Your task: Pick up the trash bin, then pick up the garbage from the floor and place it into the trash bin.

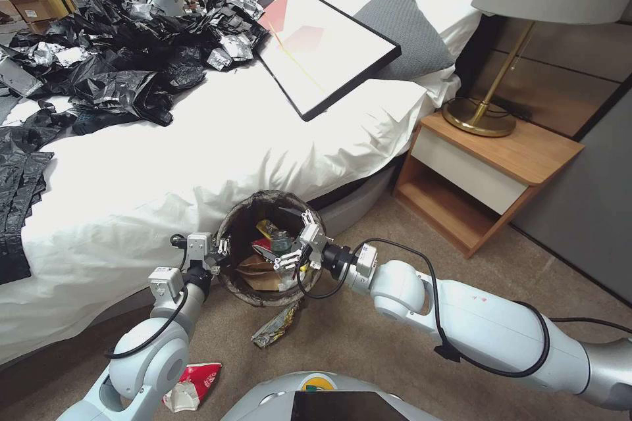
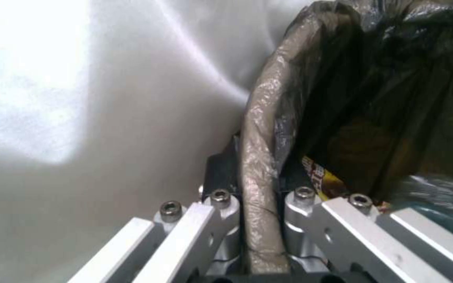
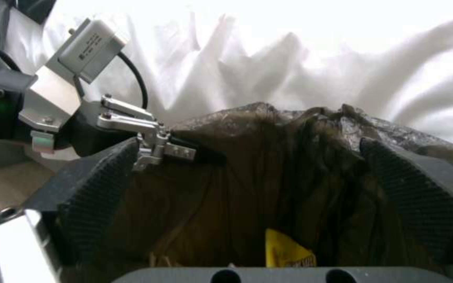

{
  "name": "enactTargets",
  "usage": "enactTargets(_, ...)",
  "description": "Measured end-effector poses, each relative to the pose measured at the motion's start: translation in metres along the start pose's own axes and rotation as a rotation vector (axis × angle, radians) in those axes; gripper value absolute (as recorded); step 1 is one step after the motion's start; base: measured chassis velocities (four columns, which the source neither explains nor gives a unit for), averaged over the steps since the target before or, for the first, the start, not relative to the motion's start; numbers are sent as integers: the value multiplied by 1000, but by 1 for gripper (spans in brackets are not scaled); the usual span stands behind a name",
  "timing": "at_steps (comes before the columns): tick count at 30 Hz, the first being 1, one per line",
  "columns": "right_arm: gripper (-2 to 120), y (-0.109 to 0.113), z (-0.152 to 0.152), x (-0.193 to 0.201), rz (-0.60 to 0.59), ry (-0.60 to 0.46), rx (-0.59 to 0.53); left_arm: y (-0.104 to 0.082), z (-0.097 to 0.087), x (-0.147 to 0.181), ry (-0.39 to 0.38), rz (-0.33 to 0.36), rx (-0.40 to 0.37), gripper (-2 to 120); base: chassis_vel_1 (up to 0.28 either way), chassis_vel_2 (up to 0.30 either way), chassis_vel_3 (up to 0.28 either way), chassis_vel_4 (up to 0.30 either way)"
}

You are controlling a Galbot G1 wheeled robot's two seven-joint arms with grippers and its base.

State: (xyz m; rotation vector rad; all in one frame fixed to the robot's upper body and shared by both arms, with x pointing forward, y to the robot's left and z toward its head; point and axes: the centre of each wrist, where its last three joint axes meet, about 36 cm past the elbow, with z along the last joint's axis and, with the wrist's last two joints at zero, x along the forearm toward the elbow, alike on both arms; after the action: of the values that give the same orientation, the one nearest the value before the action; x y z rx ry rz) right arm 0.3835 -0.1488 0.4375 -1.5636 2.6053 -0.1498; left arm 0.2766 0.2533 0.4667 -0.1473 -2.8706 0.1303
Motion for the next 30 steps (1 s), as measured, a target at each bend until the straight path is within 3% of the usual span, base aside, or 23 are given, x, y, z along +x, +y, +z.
enactTargets(7,100,-1,-7,-1,10,-18,3,0,0,-1,-1,1,1,4,0,0,0,0)
enactTargets(14,100,-8,-42,4,89,-106,-27,0,2,1,6,0,2,4,0,0,0,0)
enactTargets(16,100,-16,-72,16,187,-147,-41,1,4,3,11,-2,-1,4,0,0,0,0)
enactTargets(21,100,-25,-101,34,309,-150,-38,1,6,4,14,-3,-2,4,0,0,0,0)
enactTargets(23,100,-27,-115,49,416,-126,-52,1,7,4,16,-6,-2,4,0,0,0,0)
enactTargets(30,100,-32,-119,77,582,-125,-46,1,8,4,17,-9,-3,4,0,0,0,0)
